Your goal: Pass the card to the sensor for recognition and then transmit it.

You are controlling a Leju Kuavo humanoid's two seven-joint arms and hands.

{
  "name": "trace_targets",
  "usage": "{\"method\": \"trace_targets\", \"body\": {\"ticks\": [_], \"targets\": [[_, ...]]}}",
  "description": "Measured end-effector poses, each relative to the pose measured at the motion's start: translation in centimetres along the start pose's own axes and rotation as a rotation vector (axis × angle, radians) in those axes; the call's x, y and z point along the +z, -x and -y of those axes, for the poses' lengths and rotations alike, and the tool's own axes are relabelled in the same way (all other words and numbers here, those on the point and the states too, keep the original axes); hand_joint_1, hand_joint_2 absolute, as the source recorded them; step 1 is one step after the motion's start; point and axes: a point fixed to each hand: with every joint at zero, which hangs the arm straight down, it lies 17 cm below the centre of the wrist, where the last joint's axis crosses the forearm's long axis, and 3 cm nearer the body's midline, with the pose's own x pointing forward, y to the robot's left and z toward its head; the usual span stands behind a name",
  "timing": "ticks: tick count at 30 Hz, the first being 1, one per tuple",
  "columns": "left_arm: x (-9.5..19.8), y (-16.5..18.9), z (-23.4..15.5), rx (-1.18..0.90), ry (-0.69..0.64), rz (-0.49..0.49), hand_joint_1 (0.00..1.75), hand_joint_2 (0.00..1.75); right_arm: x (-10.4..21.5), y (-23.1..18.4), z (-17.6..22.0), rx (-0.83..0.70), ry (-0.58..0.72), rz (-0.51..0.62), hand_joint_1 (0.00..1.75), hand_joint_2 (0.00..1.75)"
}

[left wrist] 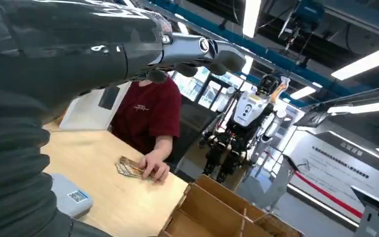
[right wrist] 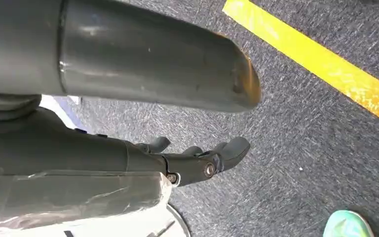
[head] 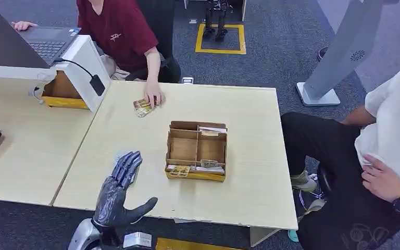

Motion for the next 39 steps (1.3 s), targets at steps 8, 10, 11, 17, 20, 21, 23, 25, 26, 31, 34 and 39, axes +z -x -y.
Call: {"method": "trace_targets", "body": {"ticks": [8, 10, 11, 17, 20, 21, 23, 25, 26, 31, 34, 39], "targets": [[0.7, -5.0, 5.5, -0.15, 0.12, 0.2, 0.0, 1.75, -0.1, -0.4, 0.1, 0.028, -0.009, 0.01, 0.0, 0.0], [0.1, -5.3, 6.3, -0.155, 0.122, 0.193, 0.0, 1.75, -0.2, -0.5, 0.1, 0.031, -0.01, 0.011, 0.0, 0.0], [-0.1, -5.4, 6.7, -0.157, 0.123, 0.186, 0.0, 1.75, -0.2, -0.5, 0.1, 0.032, -0.011, 0.012, 0.0, 0.0], [-2.1, -6.0, 7.8, -0.158, 0.114, 0.156, 0.0, 1.75, -0.3, -0.9, 0.2, 0.046, -0.015, 0.022, 0.0, 0.0], [-2.8, -5.5, 8.4, -0.173, 0.121, 0.121, 0.0, 1.75, -0.4, -1.0, 0.2, 0.05, -0.016, 0.022, 0.0, 0.0], [-3.1, -5.2, 8.5, -0.179, 0.121, 0.103, 0.0, 1.75, -0.4, -1.1, 0.2, 0.054, -0.017, 0.024, 0.0, 0.0], [-3.4, -4.3, 8.9, -0.192, 0.129, 0.068, 0.0, 1.75, -0.4, -1.2, 0.3, 0.06, -0.018, 0.025, 0.0, 0.0], [-3.7, -3.5, 9.1, -0.208, 0.134, 0.044, 0.0, 1.75, -0.5, -1.2, 0.2, 0.064, -0.021, 0.028, 0.0, 0.0], [-3.9, -3.3, 9.3, -0.208, 0.136, 0.033, 0.0, 1.75, -0.5, -1.3, 0.2, 0.067, -0.024, 0.031, 0.0, 0.0], [-4.3, -2.0, 10.2, -0.222, 0.159, 0.004, 0.0, 1.75, -0.5, -1.5, 0.2, 0.073, -0.027, 0.037, 0.0, 0.0], [-4.2, -1.2, 10.8, -0.235, 0.175, -0.02, 0.0, 1.75, -0.6, -1.6, 0.3, 0.075, -0.029, 0.041, 0.0, 0.0], [-3.6, 0.1, 11.8, -0.252, 0.211, -0.052, 0.0, 1.75, -0.7, -2.0, 0.4, 0.085, -0.028, 0.051, 0.0, 0.0]]}}
